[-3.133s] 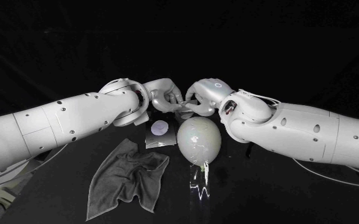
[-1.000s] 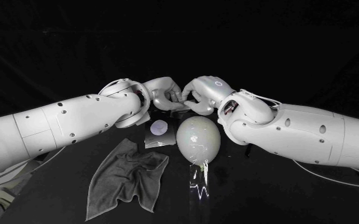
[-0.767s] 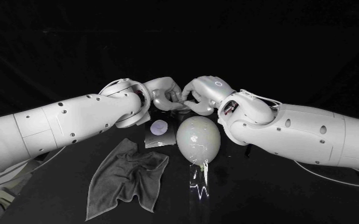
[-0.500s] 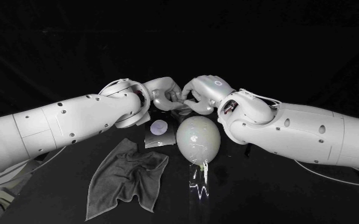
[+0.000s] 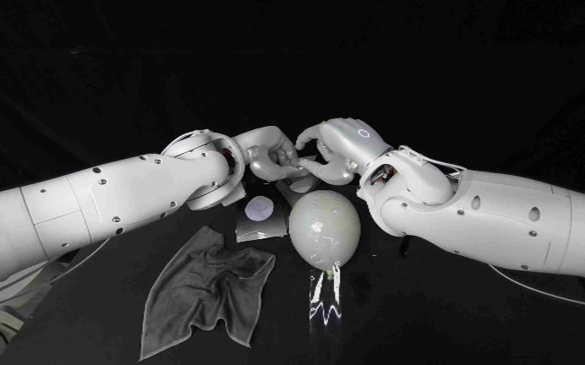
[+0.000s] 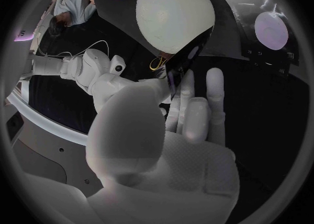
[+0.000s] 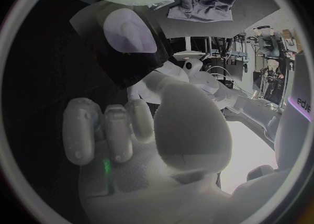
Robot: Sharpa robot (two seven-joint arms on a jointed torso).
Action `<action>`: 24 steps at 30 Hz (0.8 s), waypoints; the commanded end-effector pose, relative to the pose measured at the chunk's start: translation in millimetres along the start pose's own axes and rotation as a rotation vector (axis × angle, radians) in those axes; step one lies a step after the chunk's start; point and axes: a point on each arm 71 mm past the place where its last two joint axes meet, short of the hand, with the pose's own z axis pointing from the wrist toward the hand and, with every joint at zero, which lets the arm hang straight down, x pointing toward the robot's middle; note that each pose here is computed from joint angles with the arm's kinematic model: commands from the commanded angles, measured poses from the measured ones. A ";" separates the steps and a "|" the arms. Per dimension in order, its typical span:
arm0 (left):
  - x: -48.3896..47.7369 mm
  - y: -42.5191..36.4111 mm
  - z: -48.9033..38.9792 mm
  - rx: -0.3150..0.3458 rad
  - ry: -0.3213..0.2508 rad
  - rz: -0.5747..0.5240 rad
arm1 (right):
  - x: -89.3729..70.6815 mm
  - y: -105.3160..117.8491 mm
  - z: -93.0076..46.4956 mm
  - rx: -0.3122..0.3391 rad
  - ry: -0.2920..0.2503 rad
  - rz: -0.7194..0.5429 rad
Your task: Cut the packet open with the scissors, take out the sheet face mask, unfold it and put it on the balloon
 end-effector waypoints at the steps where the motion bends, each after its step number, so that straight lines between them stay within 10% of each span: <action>1: 0.2 -1.7 -0.1 -0.002 0.007 -0.025 | -8.9 8.9 -4.4 -0.105 -0.107 0.007; 13: 1.1 -3.1 -0.9 -0.002 0.009 -0.033 | -6.0 13.9 -14.0 -0.149 -0.100 0.001; 24: 1.0 -4.1 -0.9 -0.005 0.001 -0.042 | 8.7 10.3 -16.4 -0.067 0.035 -0.008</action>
